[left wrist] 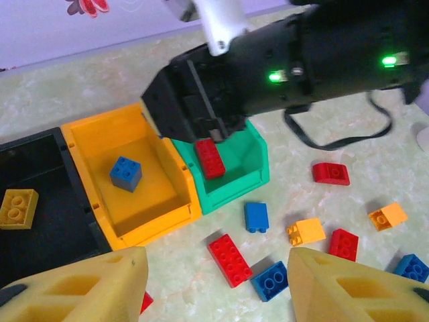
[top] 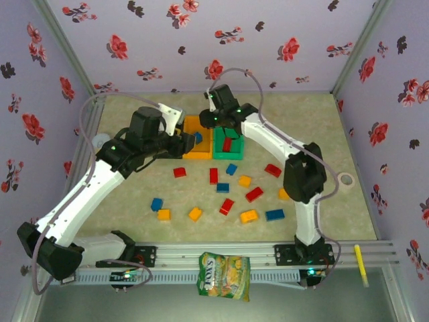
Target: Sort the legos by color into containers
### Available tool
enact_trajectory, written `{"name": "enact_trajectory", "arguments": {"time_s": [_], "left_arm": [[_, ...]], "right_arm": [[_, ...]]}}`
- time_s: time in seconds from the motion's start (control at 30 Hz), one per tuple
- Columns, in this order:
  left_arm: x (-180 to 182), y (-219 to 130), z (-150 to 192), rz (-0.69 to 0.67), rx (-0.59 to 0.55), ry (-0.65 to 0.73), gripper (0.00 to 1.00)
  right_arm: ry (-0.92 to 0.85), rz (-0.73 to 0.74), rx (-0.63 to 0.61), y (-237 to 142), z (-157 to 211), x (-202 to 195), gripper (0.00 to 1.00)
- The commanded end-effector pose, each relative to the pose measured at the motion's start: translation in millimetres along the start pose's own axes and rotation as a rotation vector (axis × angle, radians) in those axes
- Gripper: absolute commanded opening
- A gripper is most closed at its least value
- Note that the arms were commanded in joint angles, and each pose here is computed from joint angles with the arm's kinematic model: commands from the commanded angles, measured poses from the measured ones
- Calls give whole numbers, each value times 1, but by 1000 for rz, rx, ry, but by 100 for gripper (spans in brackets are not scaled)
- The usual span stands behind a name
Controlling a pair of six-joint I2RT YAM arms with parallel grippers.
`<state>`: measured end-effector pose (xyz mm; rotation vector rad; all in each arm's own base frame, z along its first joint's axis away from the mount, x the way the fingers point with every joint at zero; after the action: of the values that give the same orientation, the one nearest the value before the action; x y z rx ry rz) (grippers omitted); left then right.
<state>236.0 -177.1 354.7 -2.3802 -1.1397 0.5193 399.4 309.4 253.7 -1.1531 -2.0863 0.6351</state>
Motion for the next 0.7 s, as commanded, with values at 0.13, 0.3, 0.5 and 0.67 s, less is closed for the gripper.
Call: {"name": "enact_trajectory", "arguments": {"time_s": [0.13,0.3,0.5,0.67], "left_arm": [[3,-7,-4,-11,-35,2,59],[8,-8,0,-32,-17,-25,63],[11,-6,14,-60,101,-91,65],[8,-8,31,-35,186,-148,64]], "right_arm": [[21,-12,11,28,-13,4,42],[14,9,3,18,-19,1,59],[-19,42,-24,-22,-23,1,67],[-23,68,-48,-59,-20,-3,70]]}}
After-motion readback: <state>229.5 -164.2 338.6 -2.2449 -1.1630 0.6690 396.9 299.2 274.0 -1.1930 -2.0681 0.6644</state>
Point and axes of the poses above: each hand's point on the last joint's axis, 136 mm out from that joint toward the fingers, its own y axis out along the fingers, its own x axis along the line the jaws close on, z = x × y, the point moved 9 cm from there along -y, back along the fingers, and after that the axes turned 3 degrees about y, right-handed, at the moved point
